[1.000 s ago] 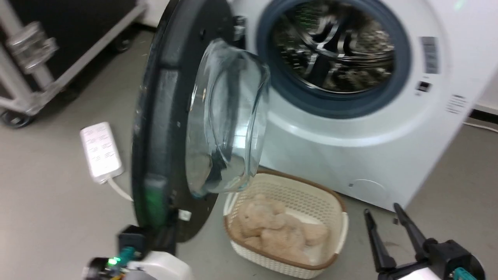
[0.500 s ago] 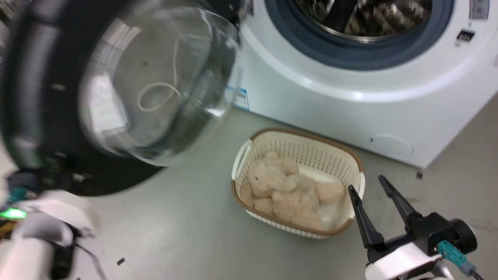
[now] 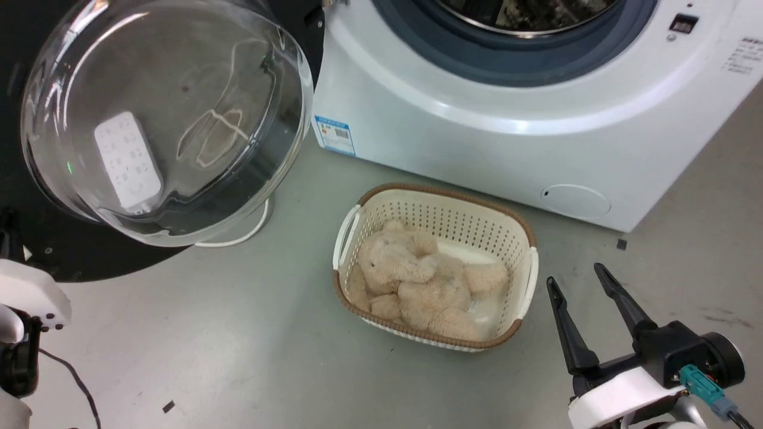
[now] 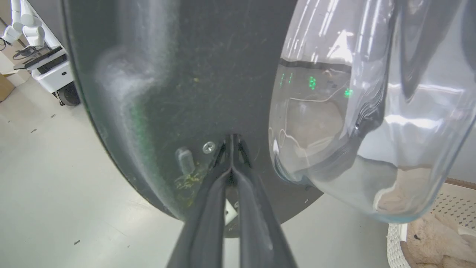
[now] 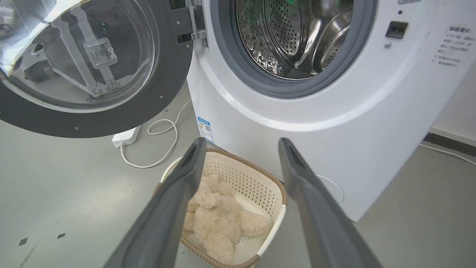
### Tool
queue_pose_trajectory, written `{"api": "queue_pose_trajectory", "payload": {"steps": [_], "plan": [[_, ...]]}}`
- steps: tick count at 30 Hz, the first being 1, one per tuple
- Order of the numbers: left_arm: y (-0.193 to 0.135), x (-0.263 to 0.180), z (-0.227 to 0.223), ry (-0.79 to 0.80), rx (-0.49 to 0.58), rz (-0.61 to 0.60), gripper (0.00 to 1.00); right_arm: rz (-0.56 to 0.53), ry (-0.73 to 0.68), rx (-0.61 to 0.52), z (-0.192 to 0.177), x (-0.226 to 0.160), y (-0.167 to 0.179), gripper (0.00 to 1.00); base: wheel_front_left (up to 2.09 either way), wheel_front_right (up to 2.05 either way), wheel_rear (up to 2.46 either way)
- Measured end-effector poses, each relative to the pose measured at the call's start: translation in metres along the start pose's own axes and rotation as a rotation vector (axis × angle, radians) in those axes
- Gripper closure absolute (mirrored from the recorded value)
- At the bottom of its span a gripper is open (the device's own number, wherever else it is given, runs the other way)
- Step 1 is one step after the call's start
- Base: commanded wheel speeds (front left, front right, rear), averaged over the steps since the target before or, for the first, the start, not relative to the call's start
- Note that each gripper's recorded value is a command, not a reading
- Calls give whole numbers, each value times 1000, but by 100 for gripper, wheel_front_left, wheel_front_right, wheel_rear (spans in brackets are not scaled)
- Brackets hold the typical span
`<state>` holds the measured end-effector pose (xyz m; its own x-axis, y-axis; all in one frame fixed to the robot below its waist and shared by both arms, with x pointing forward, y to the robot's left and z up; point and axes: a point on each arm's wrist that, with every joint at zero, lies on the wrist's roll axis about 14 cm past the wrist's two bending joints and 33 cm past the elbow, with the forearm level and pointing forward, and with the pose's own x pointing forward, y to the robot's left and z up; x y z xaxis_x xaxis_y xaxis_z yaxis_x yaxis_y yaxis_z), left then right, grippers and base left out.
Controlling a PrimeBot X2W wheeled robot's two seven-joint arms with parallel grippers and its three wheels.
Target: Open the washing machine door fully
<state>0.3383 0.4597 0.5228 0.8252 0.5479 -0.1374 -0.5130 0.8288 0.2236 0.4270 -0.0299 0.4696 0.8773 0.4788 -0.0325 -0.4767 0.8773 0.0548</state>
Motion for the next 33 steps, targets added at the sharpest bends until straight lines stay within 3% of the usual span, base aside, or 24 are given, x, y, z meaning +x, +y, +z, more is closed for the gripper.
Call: {"api": "queue_pose_trajectory", "payload": {"steps": [8, 15, 25, 31, 32, 33], "plan": [[-9, -15, 64, -296, -106, -3, 100, -72, -90, -27, 32, -15, -19, 0, 0, 0, 0], [-64, -59, 108, -487, -224, -155, 100, -181, -209, -89, 78, -46, -46, 0, 0, 0, 0], [-160, -119, 99, -418, -370, -369, 100, -328, -294, -135, 112, -109, -74, 0, 0, 0, 0], [-202, -140, 68, -315, -333, -487, 100, -360, -289, -118, 108, -129, -76, 0, 0, 0, 0], [-206, -143, 64, -304, -322, -499, 19, -365, -284, -113, 106, -131, -76, 0, 0, 0, 0], [-210, -145, 60, -296, -312, -509, 0, -369, -280, -110, 104, -133, -77, 0, 0, 0, 0]]}}
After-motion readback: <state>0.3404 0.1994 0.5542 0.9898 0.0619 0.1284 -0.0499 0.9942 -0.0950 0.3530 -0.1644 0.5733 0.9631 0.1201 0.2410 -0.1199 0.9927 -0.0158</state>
